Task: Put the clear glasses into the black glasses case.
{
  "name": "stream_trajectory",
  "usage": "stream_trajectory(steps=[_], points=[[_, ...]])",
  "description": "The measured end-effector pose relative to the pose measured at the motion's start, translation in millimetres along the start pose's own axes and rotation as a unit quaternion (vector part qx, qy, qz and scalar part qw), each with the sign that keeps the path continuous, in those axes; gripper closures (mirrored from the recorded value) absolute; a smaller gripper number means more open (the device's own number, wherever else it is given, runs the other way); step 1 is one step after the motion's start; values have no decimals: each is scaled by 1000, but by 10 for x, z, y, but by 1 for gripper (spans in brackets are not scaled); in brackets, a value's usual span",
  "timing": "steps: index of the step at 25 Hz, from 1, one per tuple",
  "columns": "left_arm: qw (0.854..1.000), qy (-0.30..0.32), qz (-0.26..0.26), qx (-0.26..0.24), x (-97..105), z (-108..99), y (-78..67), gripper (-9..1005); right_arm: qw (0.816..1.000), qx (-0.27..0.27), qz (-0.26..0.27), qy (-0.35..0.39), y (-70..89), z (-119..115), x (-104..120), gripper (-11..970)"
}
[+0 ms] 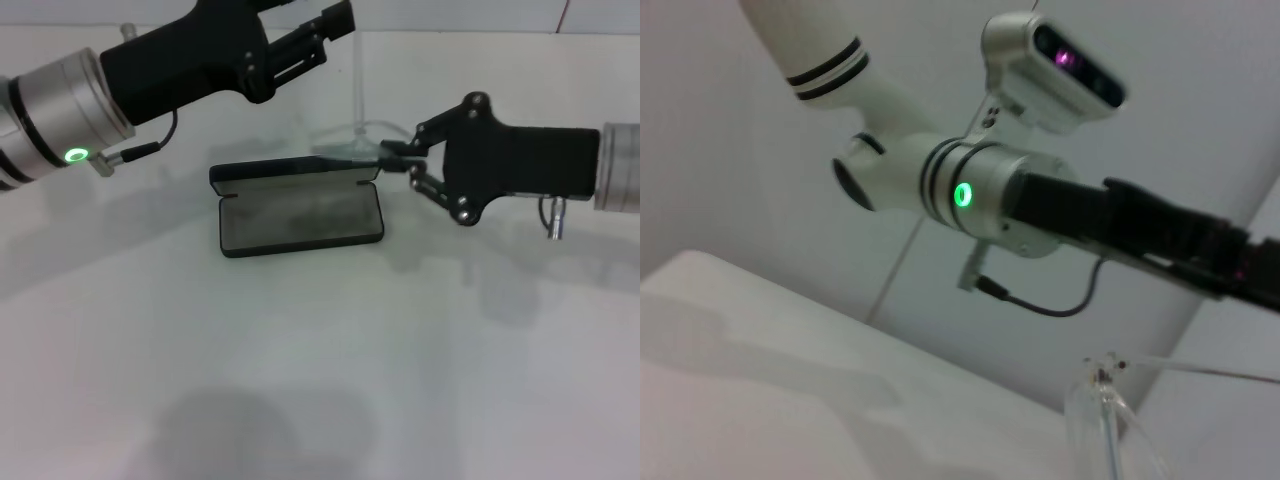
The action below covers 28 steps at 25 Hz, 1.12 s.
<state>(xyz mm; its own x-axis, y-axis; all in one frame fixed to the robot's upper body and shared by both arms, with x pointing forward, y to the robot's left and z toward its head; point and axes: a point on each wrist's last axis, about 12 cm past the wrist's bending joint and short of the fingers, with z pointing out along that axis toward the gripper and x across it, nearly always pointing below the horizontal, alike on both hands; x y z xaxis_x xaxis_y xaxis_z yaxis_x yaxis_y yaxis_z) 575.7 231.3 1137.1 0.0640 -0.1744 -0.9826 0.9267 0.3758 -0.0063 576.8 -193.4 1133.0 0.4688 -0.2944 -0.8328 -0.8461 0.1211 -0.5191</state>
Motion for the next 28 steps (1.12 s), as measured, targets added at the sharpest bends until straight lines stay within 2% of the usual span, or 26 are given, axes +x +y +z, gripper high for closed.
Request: stream_trajectory(steps=[3, 14, 23, 28], points=[[1000, 7, 3, 19, -2, 70, -19, 518, 1000, -29, 10, -5, -2, 75, -19, 896], [996, 55, -4, 64, 52, 233, -61, 519, 999, -45, -1, -30, 43, 67, -87, 892], [990, 109, -52, 77, -26, 303, 7, 519, 997, -54, -19, -44, 65, 47, -124, 889], [985, 127, -103, 63, -135, 281, 129, 519, 996, -62, -41, -49, 104, -3, -148, 887]])
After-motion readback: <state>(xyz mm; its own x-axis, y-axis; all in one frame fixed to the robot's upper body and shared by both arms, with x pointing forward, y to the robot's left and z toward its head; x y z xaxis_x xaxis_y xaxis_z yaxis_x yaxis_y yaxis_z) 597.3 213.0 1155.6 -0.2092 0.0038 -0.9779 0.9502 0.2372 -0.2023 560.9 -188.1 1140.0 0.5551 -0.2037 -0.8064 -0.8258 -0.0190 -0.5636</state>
